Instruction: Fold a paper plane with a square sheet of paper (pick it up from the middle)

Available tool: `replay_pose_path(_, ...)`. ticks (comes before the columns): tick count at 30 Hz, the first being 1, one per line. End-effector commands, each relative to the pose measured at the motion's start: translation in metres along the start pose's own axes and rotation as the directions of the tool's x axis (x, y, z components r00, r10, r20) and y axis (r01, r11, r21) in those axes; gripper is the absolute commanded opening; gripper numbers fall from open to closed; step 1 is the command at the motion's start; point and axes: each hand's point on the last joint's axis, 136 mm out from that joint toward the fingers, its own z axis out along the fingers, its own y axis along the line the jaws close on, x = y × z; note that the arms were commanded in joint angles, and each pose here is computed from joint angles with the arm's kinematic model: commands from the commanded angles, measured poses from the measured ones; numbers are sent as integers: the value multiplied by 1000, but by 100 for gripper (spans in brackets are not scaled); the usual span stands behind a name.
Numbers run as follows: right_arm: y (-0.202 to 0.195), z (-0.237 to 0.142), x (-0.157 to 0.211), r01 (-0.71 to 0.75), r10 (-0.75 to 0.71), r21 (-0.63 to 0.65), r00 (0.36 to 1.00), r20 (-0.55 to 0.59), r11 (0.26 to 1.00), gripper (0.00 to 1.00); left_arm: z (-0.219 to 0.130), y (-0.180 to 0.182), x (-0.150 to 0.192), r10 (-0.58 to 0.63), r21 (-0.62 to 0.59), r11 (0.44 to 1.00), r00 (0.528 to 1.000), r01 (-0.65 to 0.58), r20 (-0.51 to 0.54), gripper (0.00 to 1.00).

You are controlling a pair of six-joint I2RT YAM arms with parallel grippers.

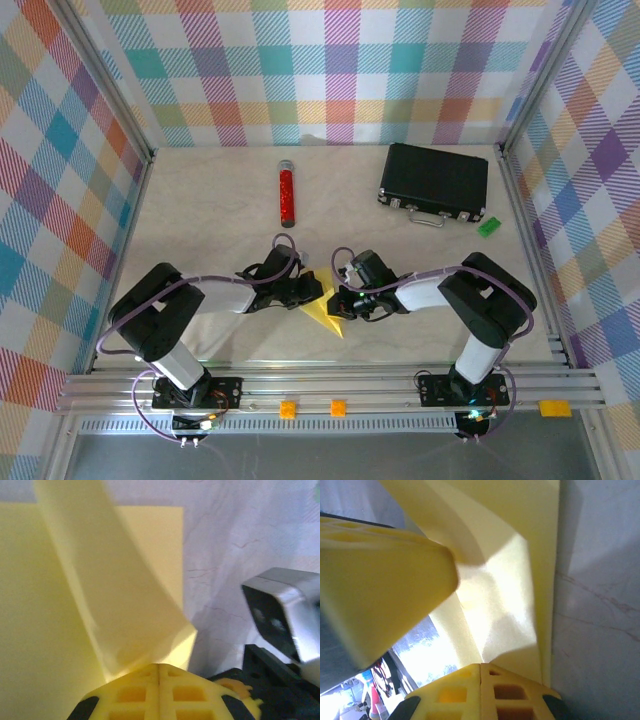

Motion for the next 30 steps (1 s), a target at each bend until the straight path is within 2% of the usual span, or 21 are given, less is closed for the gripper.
replay_pose_path(1,-39,1,28,-90,102,138,991,-89,986,0,-8,-18,-4,45,36,998,999,-45,23,2)
replay_pose_path(5,-39,2,25,-94,106,144,991,-79,985,0,0,-12,12,14,38,999,999,-12,-32,0)
replay_pose_path(11,-43,2,27,-106,119,155,990,-80,982,0,14,14,24,-42,-50,998,997,39,-62,0)
replay_pose_path(12,-43,2,28,-105,119,156,990,-82,982,0,13,24,22,-55,-102,994,997,49,-49,0)
replay_pose_path(14,-44,1,30,-101,116,157,989,-88,982,0,11,38,15,-66,-173,983,998,61,-19,0)
replay_pose_path(30,-53,-4,40,-70,91,183,990,-109,981,0,1,62,-66,-109,-181,976,992,119,64,0)
